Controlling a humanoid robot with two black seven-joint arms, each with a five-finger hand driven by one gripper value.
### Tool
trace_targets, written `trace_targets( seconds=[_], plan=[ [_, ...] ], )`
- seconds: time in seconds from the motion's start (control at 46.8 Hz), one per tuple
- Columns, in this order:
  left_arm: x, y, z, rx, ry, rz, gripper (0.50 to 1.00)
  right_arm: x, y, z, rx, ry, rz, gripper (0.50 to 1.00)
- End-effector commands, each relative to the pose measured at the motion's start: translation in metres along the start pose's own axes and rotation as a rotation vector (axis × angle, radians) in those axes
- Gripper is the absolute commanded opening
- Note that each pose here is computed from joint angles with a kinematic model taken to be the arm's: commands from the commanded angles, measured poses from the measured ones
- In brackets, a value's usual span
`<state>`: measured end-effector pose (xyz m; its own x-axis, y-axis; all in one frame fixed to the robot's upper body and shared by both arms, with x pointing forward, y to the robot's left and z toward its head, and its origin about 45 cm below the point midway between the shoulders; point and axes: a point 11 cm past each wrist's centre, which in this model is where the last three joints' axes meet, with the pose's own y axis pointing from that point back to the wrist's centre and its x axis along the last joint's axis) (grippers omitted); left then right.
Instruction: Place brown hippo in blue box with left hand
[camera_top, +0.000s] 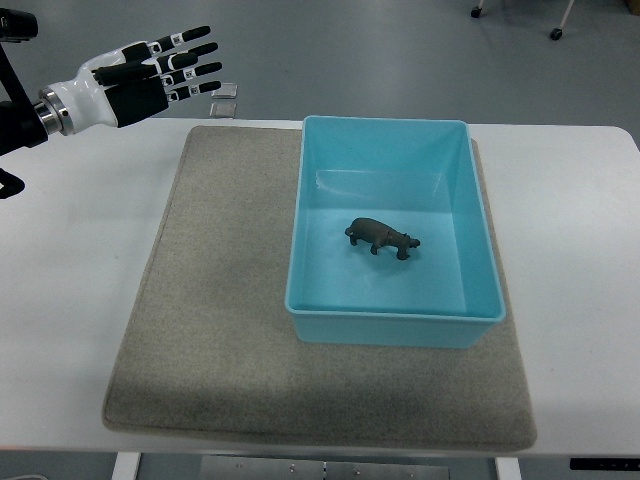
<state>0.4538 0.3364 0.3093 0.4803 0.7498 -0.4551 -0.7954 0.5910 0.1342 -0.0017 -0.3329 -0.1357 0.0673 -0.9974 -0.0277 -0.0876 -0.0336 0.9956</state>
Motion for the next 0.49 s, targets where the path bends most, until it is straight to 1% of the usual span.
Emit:
trace_targets(
  seconds=[0.0, 0.128, 0.257, 0.47],
  plan=[
    [0.012, 0.005, -0.002, -0.004, 0.068, 0.036, 0.999, 0.0, 0.0, 0.0, 0.0, 0.0, 0.0, 0.936],
    [0.016, 0.007, 0.0, -0.015, 0.115, 0.045, 0.999, 0.0, 0.0, 0.0, 0.0, 0.0, 0.0, 0.936],
    [0.017, 0.009, -0.006, -0.029, 0.151, 0.039, 0.999, 0.0, 0.0, 0.0, 0.0, 0.0, 0.0, 0.936],
    [0.014, 0.002, -0.023, -0.023, 0.206, 0.016, 0.999, 0.0, 0.0, 0.0, 0.0, 0.0, 0.0, 0.936]
  ],
)
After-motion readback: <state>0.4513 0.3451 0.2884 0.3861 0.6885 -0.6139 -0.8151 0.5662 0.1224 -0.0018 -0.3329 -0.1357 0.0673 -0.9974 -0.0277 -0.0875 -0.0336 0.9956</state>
